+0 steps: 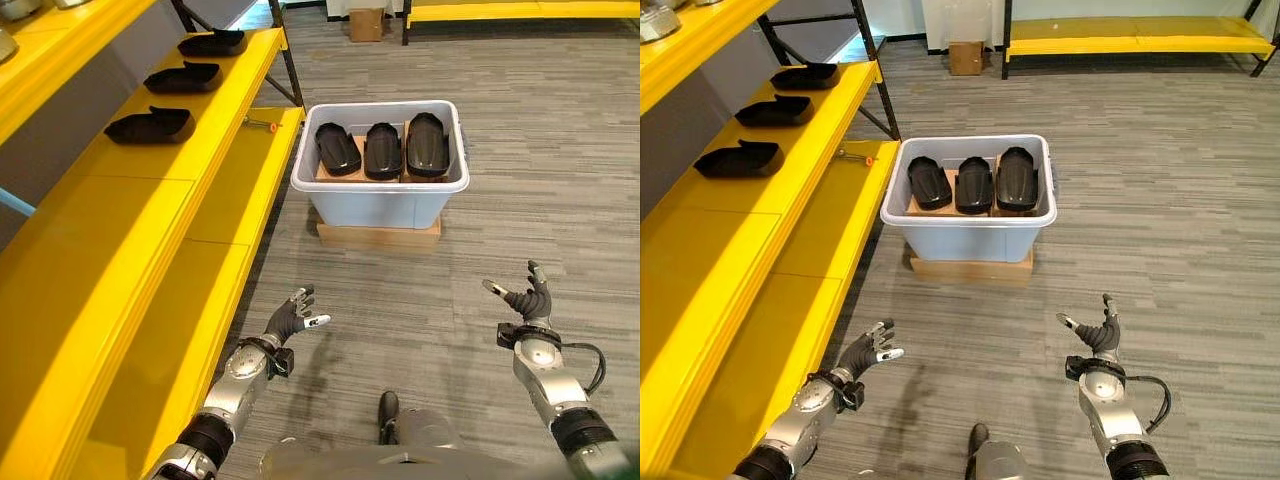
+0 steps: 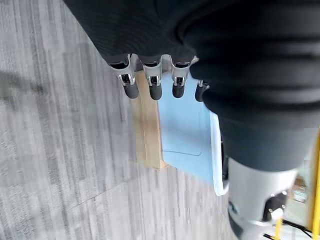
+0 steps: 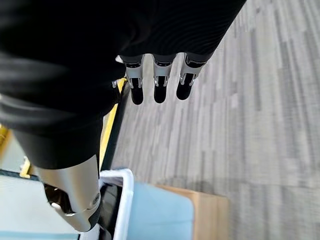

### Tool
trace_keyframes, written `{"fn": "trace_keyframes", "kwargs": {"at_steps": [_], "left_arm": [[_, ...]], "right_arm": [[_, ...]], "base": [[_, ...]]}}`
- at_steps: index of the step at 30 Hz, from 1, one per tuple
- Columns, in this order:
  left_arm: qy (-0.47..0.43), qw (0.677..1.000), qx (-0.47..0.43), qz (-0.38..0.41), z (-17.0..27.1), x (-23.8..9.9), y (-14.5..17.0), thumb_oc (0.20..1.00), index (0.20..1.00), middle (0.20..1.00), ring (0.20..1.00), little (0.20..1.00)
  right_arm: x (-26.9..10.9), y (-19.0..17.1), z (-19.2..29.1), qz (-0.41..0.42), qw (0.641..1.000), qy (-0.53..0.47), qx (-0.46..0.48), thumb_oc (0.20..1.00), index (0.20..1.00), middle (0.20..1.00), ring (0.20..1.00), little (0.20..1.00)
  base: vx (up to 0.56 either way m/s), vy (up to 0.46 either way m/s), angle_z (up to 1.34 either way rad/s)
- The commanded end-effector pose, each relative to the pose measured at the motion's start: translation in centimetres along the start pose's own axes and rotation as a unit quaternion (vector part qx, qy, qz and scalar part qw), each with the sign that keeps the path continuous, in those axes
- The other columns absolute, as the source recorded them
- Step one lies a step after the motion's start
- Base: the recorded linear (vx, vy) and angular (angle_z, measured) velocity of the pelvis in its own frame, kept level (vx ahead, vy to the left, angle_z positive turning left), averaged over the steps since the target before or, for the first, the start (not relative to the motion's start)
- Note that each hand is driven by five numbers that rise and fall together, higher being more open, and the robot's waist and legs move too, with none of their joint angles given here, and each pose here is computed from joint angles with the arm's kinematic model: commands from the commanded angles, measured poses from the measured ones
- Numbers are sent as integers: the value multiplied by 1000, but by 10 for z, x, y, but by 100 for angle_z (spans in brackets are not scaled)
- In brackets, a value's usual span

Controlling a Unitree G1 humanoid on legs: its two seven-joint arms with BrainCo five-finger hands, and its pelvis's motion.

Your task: Move parts from the plastic box to the shelf.

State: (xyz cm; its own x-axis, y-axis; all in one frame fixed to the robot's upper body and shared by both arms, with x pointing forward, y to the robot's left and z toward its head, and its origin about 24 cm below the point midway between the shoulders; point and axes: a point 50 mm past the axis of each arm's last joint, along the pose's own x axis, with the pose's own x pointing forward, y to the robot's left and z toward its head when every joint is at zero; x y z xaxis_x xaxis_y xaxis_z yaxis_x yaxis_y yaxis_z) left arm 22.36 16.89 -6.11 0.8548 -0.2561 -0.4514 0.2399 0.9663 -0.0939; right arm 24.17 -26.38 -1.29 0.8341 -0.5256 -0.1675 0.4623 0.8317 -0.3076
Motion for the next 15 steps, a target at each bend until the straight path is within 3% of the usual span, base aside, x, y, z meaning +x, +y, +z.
{"fn": "trace_keyframes", "kwargs": {"at_steps": [1,4,9,15], "left_arm": [[-31,999,-31,11,9,-2,9,1000,1000,1000,1000,1000],[-39,992,-122,4,6,-3,7,1000,1000,1000,1000,1000],[-40,996,-62,50,-3,-15,32,1000,1000,1000,1000,1000],[-26,996,-78,36,-5,-14,34,1000,1000,1000,1000,1000]], "right_arm": [[3,-9,17,-11,999,-46,19,1000,1000,1000,1000,1000],[1,1,19,46,997,-55,2,1000,1000,1000,1000,1000],[-12,28,9,136,990,-40,-2,1000,1000,1000,1000,1000],[-20,37,7,160,986,-33,16,1000,1000,1000,1000,1000]], "base": [[195,123,19],[231,143,-1],[529,318,-81],[224,266,-43]]}}
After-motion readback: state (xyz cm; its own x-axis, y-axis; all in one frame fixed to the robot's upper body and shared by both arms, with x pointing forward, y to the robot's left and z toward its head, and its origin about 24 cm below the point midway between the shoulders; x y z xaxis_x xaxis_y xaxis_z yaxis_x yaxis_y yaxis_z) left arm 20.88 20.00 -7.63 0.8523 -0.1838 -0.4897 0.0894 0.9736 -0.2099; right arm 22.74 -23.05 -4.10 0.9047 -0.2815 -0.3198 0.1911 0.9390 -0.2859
